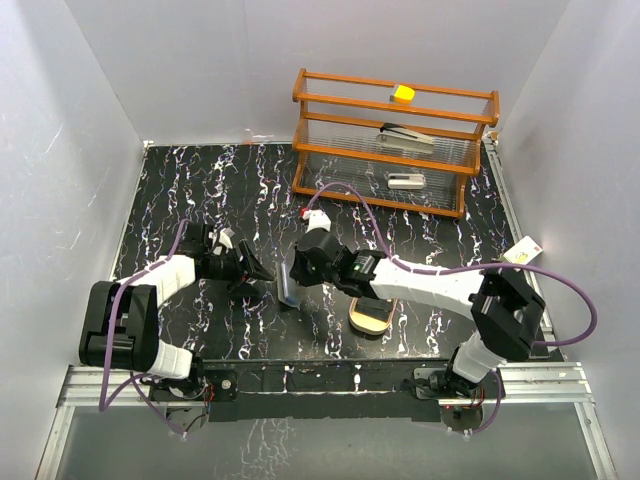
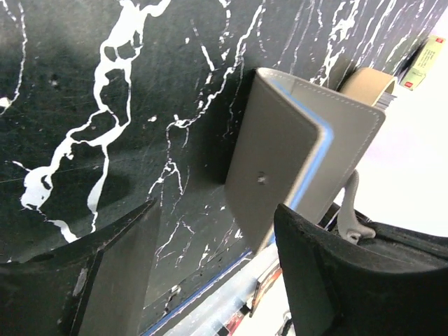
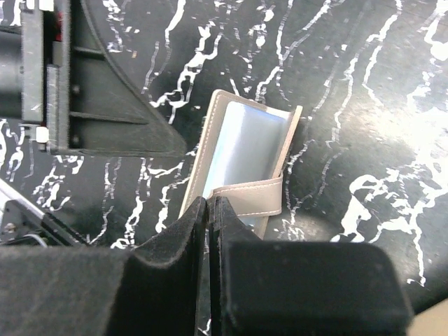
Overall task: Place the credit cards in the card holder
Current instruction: Open the card holder at the center of the board.
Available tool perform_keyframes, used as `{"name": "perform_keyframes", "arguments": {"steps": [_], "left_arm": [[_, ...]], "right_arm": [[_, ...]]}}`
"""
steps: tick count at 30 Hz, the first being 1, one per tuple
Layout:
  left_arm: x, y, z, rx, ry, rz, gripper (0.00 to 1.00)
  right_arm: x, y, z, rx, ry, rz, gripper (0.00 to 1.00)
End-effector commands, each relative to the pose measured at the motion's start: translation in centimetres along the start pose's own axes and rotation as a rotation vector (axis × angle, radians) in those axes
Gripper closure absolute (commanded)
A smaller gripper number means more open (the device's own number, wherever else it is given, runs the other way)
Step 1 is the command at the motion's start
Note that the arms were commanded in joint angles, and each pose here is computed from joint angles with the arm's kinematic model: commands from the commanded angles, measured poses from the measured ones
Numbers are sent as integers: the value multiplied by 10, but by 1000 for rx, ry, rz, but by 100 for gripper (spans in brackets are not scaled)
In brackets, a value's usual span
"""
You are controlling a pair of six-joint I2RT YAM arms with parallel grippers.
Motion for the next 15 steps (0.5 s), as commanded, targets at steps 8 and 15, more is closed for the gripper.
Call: {"name": "perform_keyframes", "arguments": {"steps": [8, 15], "left_arm": [[-6, -7, -4, -77, 34, 31, 38], [-1, -16, 0, -116, 7, 14, 29]], "right_arm": [[12, -5, 19, 4, -96, -7, 100], [30, 30, 26, 159, -118, 33, 100]]}}
Point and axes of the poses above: each gripper's point midway between its finger pads, its own z axis back along the fingers, its own y axis along the line the jaws close on, x = y × z, the point moved 3 cm from there along z, back along the fingers, and after that the axes turned 8 degrees about -z, right-handed, at the moved point
